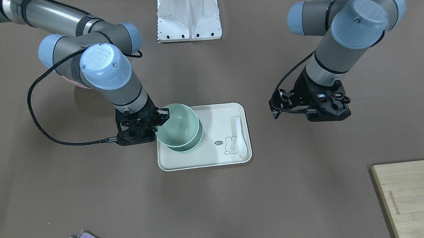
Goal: Stack green bowls together
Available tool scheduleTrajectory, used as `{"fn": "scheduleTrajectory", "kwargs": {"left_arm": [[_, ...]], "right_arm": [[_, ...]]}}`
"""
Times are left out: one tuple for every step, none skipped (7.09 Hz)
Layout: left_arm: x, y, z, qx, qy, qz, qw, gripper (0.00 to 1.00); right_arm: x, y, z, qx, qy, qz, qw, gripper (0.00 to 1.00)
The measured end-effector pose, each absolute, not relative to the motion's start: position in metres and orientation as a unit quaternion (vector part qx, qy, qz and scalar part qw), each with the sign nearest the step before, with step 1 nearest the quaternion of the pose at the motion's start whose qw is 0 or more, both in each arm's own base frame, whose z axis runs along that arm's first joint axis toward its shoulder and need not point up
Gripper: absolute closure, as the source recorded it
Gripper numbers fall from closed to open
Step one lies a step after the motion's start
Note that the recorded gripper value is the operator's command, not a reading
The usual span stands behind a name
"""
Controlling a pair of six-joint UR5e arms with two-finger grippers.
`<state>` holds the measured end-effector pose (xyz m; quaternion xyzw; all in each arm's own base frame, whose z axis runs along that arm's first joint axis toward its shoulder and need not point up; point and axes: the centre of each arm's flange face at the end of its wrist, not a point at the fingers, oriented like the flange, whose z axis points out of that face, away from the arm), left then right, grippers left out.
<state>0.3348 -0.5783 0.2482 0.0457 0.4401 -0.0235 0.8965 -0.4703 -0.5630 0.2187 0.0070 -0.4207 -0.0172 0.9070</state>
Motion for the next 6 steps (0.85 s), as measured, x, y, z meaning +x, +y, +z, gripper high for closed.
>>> {"fn": "scheduleTrajectory", "kwargs": {"left_arm": [[0.3352, -0.5786, 0.2488, 0.045, 0.44, -0.023, 0.897, 0.02], [0.3357, -0.5793, 0.25, 0.045, 0.439, -0.024, 0.897, 0.02], [0.3363, -0.5801, 0.2514, 0.044, 0.439, -0.024, 0.897, 0.02], [0.3369, -0.5803, 0.2522, 0.043, 0.439, -0.024, 0.897, 0.02], [0.3374, -0.5803, 0.2524, 0.043, 0.439, -0.024, 0.897, 0.02], [0.3376, -0.5803, 0.2525, 0.043, 0.439, -0.024, 0.897, 0.02]], "right_arm": [[-0.4716, -0.5632, 0.2193, 0.008, -0.422, -0.017, 0.906, 1.0], [-0.4741, -0.564, 0.2207, 0.008, -0.425, -0.014, 0.905, 1.0], [-0.4771, -0.5649, 0.2225, 0.008, -0.429, -0.01, 0.903, 1.0], [-0.4794, -0.5658, 0.2247, 0.007, -0.43, -0.007, 0.903, 1.0], [-0.4807, -0.5659, 0.2257, 0.006, -0.431, -0.005, 0.902, 0.81], [-0.4813, -0.5658, 0.2255, 0.006, -0.432, -0.004, 0.902, 0.01]]}}
